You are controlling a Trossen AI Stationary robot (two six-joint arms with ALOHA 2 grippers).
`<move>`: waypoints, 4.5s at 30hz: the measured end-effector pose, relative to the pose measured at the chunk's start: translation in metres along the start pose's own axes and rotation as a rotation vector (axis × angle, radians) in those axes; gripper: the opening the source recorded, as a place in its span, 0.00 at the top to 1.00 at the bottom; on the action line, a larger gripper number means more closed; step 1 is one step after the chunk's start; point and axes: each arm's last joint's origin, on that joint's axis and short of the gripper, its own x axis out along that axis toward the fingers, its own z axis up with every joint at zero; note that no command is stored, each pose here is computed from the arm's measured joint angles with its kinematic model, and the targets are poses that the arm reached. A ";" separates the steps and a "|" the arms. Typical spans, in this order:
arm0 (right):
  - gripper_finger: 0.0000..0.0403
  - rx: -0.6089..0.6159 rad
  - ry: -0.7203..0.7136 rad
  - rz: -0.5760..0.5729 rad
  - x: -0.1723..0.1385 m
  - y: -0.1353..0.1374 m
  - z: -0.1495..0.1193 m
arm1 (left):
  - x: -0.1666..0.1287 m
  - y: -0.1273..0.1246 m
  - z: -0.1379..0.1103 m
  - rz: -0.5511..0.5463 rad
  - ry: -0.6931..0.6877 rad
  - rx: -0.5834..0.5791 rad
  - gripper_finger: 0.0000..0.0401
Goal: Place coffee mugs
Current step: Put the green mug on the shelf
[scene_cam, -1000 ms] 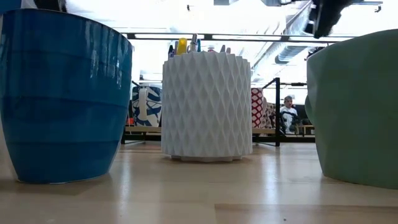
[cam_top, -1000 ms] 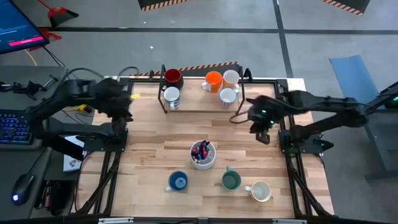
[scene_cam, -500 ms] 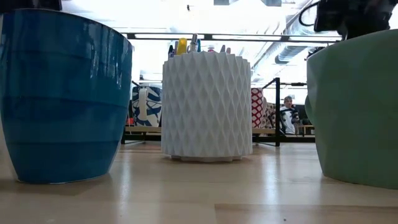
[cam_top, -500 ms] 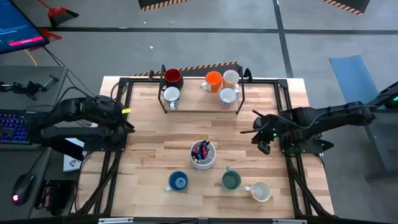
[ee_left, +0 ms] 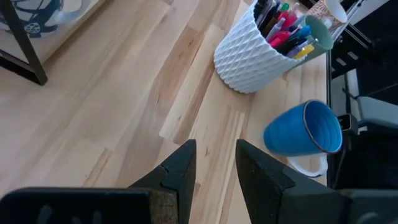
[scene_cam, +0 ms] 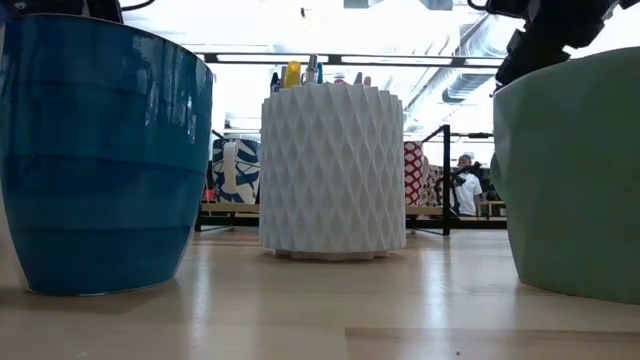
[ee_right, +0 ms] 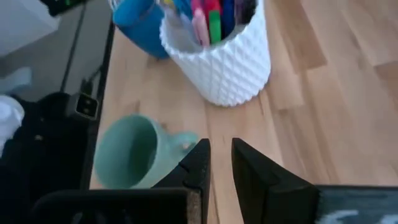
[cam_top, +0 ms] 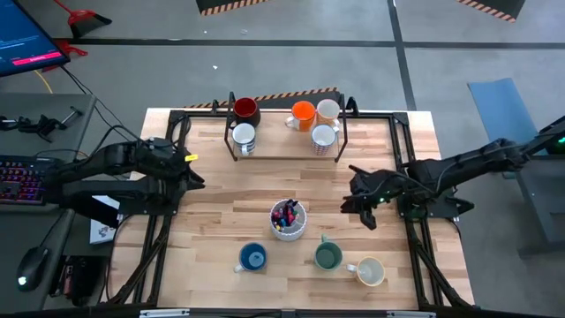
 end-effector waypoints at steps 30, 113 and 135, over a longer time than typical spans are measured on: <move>0.82 -0.337 0.399 -0.035 0.091 0.074 0.029 | 0.000 0.000 -0.001 0.006 0.010 -0.033 0.74; 1.00 -0.332 0.324 -0.370 0.075 0.049 0.045 | 0.000 0.001 -0.001 0.015 0.011 0.072 0.74; 1.00 -0.402 0.332 -0.487 0.072 -0.003 0.072 | 0.000 0.001 -0.001 0.015 0.012 0.072 0.74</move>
